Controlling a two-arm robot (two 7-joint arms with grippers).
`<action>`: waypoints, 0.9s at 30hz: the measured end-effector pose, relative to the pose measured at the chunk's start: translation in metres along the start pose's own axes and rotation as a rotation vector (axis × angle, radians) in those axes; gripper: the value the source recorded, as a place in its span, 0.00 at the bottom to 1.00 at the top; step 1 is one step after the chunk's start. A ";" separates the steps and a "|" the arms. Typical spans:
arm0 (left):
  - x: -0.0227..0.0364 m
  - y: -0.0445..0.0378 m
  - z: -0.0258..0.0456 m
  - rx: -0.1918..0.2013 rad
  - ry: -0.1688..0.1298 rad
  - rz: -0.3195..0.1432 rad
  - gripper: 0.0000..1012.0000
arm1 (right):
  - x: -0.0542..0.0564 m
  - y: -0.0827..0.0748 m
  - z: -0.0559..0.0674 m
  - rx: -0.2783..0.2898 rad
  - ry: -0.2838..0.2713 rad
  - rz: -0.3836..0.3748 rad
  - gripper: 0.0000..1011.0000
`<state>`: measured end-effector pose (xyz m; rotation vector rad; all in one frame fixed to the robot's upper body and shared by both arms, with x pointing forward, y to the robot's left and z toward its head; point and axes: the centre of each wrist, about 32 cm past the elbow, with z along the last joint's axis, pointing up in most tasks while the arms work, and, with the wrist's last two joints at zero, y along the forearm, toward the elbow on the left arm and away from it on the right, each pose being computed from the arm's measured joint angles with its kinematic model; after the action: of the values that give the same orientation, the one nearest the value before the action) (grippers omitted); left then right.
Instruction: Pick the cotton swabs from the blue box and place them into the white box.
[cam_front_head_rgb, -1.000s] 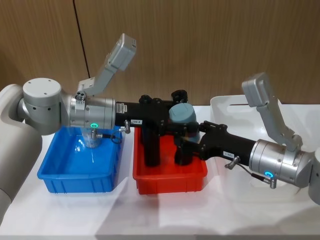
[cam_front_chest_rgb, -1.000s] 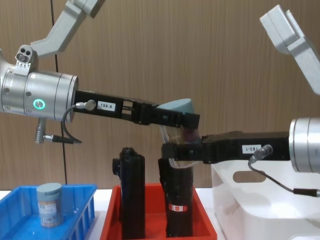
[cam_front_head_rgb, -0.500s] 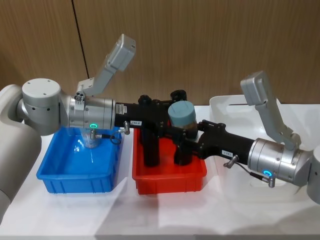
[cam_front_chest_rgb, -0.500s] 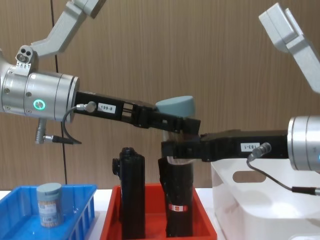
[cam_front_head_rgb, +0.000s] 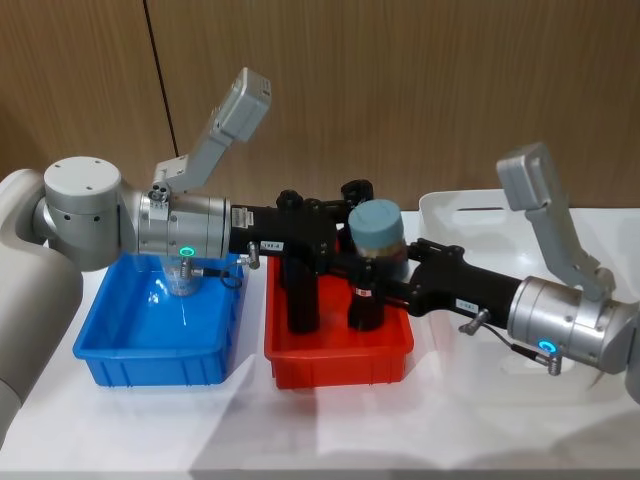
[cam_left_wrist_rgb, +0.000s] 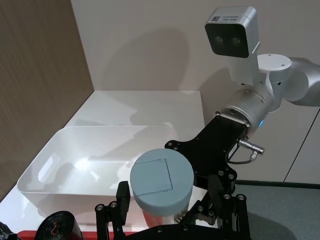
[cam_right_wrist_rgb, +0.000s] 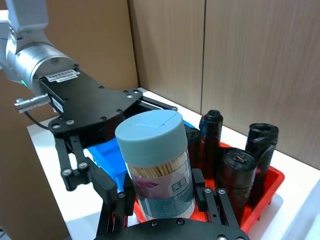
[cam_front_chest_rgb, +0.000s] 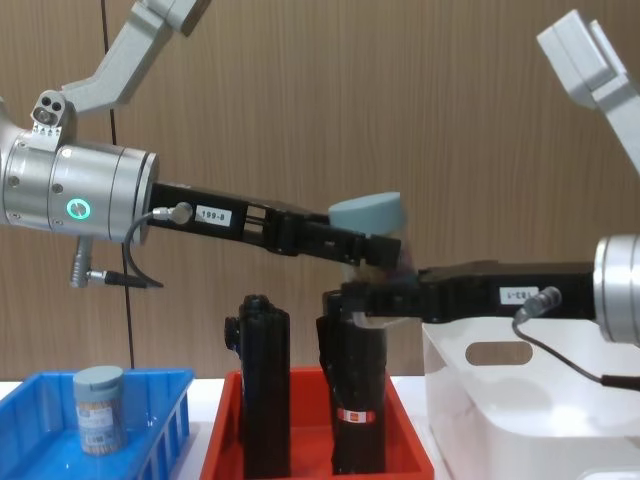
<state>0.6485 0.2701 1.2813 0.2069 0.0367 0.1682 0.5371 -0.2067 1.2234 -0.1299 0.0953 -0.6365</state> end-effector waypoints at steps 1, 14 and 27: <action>0.0000 0.0000 0.0000 0.000 0.000 0.000 0.99 | 0.001 -0.001 0.000 0.000 0.000 -0.002 0.67; 0.0000 0.0000 0.0000 0.000 0.000 0.000 0.99 | 0.009 -0.011 -0.011 0.002 0.016 -0.032 0.67; 0.0000 0.0000 0.0000 0.000 0.000 0.000 0.99 | 0.023 -0.018 -0.017 0.005 0.025 -0.082 0.67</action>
<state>0.6485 0.2701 1.2813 0.2070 0.0367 0.1681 0.5430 -0.2365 1.2082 -0.1211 0.1125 -0.7198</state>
